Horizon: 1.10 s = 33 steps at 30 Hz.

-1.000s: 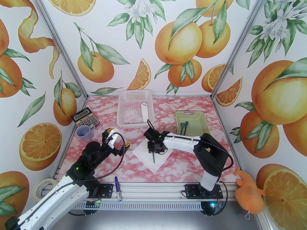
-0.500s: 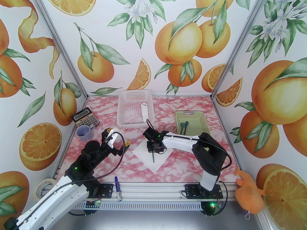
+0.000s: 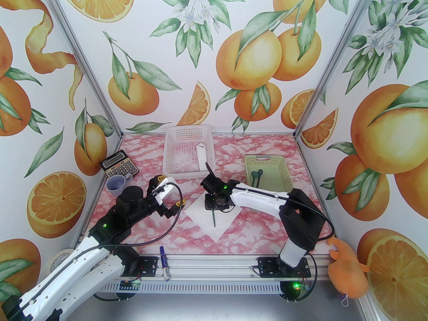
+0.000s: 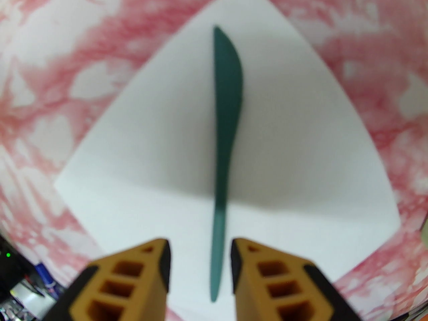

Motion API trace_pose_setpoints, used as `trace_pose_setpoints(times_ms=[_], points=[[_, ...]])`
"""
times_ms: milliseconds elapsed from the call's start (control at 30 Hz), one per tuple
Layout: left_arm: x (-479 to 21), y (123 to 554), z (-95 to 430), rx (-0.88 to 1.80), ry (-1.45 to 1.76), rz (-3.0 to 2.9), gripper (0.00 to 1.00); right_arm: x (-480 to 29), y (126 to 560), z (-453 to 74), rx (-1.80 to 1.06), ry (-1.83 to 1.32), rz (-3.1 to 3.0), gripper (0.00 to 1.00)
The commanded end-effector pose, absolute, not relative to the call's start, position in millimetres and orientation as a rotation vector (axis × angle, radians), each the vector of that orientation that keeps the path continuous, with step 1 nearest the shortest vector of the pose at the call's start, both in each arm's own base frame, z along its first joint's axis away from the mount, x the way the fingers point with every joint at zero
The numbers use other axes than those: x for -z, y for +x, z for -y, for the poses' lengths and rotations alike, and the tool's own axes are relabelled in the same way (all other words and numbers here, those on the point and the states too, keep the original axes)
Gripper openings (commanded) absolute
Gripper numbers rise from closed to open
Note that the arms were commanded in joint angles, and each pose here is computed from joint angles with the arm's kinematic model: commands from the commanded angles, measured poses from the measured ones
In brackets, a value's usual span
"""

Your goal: Place the utensils on the paper napkin and roll it up

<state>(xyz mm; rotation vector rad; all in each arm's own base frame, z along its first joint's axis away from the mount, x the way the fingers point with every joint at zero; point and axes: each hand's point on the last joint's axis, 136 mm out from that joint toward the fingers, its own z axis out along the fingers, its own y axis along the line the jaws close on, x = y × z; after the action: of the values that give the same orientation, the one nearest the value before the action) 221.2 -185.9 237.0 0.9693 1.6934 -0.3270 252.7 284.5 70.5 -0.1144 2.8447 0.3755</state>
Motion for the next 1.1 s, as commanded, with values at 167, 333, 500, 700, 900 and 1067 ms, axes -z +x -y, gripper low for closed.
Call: trace_pose_setpoints(times_ms=[167,333,500,700,900,1067], points=[[-239.4,219.4,196.9,0.328,1.078,-1.631,1.00,-123.6,283.9,-223.8,-0.333,-0.047,-2.737,0.39],[-229.4,215.3,203.0,0.309,1.187,-1.578,1.00,-140.5,299.6,-180.5,-0.285,0.005,-2.713,0.43],[-212.2,214.8,206.2,0.314,1.209,-1.560,1.00,-149.7,320.3,-127.1,-0.251,0.133,-2.673,0.47],[-202.1,213.4,210.4,0.358,1.208,-1.577,1.00,-136.0,336.4,-78.9,-0.147,0.230,-2.705,0.47],[-199.6,215.2,213.7,0.378,1.206,-1.587,1.00,-115.8,354.9,-50.9,-0.137,0.330,-2.719,0.47],[-195.0,214.0,214.8,0.386,1.225,-1.597,1.00,-100.4,367.0,-40.9,-0.120,0.357,-2.755,0.46]])
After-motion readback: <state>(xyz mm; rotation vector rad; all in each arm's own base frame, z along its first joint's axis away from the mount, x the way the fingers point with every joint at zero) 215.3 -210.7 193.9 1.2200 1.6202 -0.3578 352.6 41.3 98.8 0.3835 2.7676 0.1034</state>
